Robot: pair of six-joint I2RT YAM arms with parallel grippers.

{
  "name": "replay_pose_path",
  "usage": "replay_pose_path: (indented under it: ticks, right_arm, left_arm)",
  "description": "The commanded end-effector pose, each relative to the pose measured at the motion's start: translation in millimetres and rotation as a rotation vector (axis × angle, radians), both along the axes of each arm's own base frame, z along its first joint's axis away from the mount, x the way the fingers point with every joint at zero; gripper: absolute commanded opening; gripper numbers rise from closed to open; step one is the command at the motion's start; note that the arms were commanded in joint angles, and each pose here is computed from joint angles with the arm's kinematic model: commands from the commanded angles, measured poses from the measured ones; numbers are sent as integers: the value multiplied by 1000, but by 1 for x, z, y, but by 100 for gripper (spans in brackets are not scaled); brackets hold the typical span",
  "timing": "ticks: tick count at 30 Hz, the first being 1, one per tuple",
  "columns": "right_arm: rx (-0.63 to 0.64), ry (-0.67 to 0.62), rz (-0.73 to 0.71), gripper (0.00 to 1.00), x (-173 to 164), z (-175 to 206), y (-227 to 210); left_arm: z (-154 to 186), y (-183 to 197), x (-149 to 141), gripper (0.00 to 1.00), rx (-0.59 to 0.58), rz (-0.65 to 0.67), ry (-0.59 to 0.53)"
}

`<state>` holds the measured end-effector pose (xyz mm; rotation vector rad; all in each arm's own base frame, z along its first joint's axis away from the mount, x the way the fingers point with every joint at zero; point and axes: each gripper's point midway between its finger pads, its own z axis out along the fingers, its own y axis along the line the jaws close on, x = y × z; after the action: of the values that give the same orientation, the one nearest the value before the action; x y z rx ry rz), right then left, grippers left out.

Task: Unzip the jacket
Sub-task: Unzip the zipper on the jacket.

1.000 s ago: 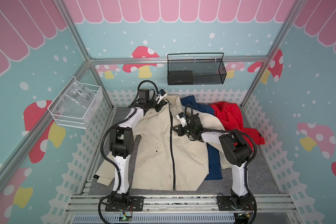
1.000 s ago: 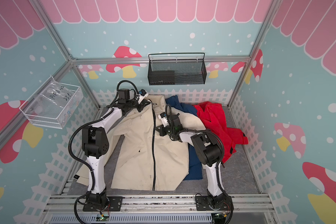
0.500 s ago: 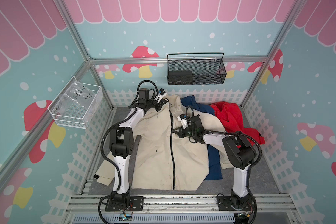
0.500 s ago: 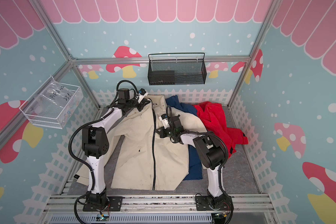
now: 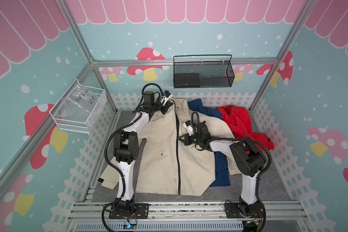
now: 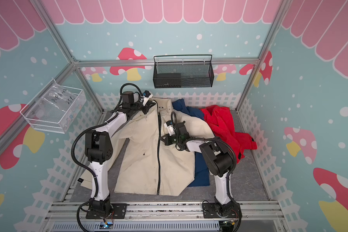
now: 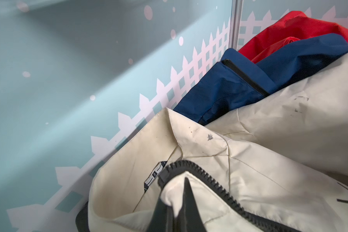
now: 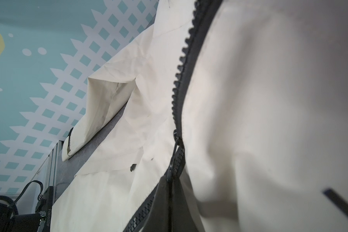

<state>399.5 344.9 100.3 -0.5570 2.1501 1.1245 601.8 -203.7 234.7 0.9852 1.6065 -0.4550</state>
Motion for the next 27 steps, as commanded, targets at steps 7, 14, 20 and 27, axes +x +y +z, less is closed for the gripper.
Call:
replay_pose_path:
  ticks: [7, 14, 20, 27]
  right_arm:
    - [-11, 94, 44, 0, -35, -10, 1]
    - [-2, 106, 49, 0, -41, -6, 4]
    - [-5, 130, 64, 0, -52, -11, 8]
    - [3, 125, 61, 0, -57, -4, 8]
  left_arm:
    - [52, 14, 16, 0, -100, 137, -108]
    - [54, 15, 16, 0, -111, 138, -109]
    - [55, 22, 21, 0, -106, 187, -123]
    - [56, 21, 19, 0, -120, 184, -139]
